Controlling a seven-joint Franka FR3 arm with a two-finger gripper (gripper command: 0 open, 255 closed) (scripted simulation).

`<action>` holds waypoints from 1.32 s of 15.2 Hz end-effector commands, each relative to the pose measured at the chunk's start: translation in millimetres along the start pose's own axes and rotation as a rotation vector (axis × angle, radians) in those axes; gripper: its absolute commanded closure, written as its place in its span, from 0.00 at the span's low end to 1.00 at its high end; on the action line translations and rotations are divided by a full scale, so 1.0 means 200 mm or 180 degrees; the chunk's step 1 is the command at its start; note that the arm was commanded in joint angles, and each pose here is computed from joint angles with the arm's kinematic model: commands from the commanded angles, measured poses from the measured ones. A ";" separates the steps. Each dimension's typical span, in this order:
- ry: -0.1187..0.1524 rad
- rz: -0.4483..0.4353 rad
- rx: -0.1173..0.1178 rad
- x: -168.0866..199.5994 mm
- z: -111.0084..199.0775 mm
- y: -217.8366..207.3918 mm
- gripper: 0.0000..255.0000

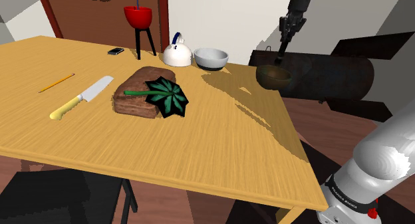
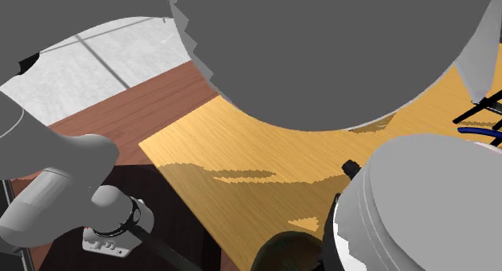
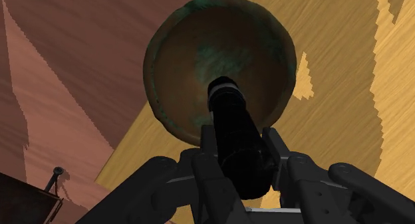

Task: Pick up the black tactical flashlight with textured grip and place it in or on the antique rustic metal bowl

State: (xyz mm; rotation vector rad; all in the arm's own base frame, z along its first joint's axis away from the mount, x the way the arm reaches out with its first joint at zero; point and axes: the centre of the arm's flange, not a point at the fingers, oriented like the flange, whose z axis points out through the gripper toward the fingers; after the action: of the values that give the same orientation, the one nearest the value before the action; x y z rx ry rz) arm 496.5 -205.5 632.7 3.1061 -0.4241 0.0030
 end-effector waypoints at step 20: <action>0.0001 0.0000 0.0000 0.00 0.22 0.00 0.00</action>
State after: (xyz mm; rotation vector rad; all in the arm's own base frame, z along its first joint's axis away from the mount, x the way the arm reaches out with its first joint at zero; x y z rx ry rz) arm 496.8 -206.0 589.3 3.1059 -0.4240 0.0037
